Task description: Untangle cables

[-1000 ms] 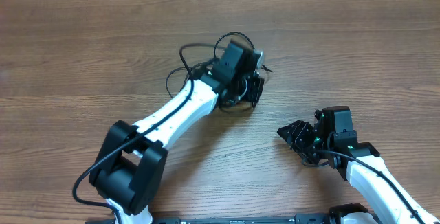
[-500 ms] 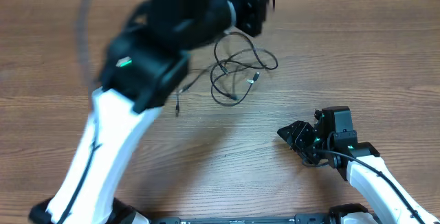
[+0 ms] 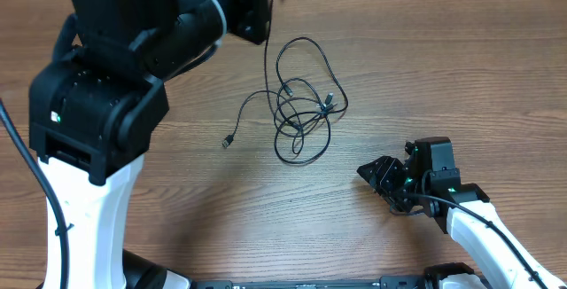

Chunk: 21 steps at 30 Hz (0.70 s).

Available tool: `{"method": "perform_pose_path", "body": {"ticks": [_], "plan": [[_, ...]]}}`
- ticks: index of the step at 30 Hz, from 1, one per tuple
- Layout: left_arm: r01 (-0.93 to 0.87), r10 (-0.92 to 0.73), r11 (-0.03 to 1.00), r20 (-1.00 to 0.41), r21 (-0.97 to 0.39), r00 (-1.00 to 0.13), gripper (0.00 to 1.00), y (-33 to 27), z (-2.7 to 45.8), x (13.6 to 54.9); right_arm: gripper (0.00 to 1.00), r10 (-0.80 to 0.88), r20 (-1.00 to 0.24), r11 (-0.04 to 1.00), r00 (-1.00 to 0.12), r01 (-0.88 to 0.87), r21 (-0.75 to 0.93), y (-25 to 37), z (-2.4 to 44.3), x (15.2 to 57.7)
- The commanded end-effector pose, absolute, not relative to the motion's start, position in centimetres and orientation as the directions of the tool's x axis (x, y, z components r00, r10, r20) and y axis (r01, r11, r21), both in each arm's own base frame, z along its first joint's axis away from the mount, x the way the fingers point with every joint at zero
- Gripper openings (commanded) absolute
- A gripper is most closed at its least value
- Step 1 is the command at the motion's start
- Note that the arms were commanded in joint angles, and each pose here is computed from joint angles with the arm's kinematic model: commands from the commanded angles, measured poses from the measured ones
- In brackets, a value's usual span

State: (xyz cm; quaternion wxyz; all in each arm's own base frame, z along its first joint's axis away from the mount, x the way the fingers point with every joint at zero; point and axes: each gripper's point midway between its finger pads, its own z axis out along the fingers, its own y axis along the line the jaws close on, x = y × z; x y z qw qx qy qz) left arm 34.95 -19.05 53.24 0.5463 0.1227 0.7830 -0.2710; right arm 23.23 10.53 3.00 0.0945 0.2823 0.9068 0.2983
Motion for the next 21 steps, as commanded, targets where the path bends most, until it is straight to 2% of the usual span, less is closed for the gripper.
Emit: {"method": "perform_pose_path", "body": {"ticks": [1, 4, 8, 12, 16, 21], "plan": [[0.151, -0.093, 0.975, -0.913, -0.165, -0.397, 0.04, -11.6, 50.3, 37.7, 0.61, 0.566, -0.013, 0.665, -0.824, 0.447, 0.599, 10.5, 3.1, 23.4], [-0.113, -0.131, 0.99, -0.872, -0.087, -0.471, 0.04, -6.0, 47.1, 38.2, 0.61, 0.567, -0.014, 0.665, -0.824, 0.447, 0.599, 10.4, 3.1, 23.4], [-0.392, -0.209, 0.92, -0.823, 0.018, -0.529, 0.04, 0.8, 44.0, 37.7, 0.61, 0.566, -0.017, 0.665, -0.824, 0.445, 0.6, 10.4, 3.2, 23.5], [-0.549, -0.275, 0.833, -0.809, 0.069, -0.52, 0.04, 6.0, 43.0, 37.1, 0.61, 0.564, -0.019, 0.667, -0.825, 0.442, 0.599, 10.4, 3.1, 23.5], [-0.651, -0.377, 0.758, -0.781, 0.049, -0.498, 0.04, 10.0, 41.8, 36.0, 0.62, 0.562, -0.019, 0.668, -0.827, 0.441, 0.599, 10.4, 3.1, 23.4], [-0.69, -0.48, 0.724, -0.704, 0.02, -0.524, 0.04, 12.6, 39.5, 35.1, 0.61, 0.562, -0.019, 0.668, -0.827, 0.441, 0.6, 10.5, 3.2, 23.5]]}}
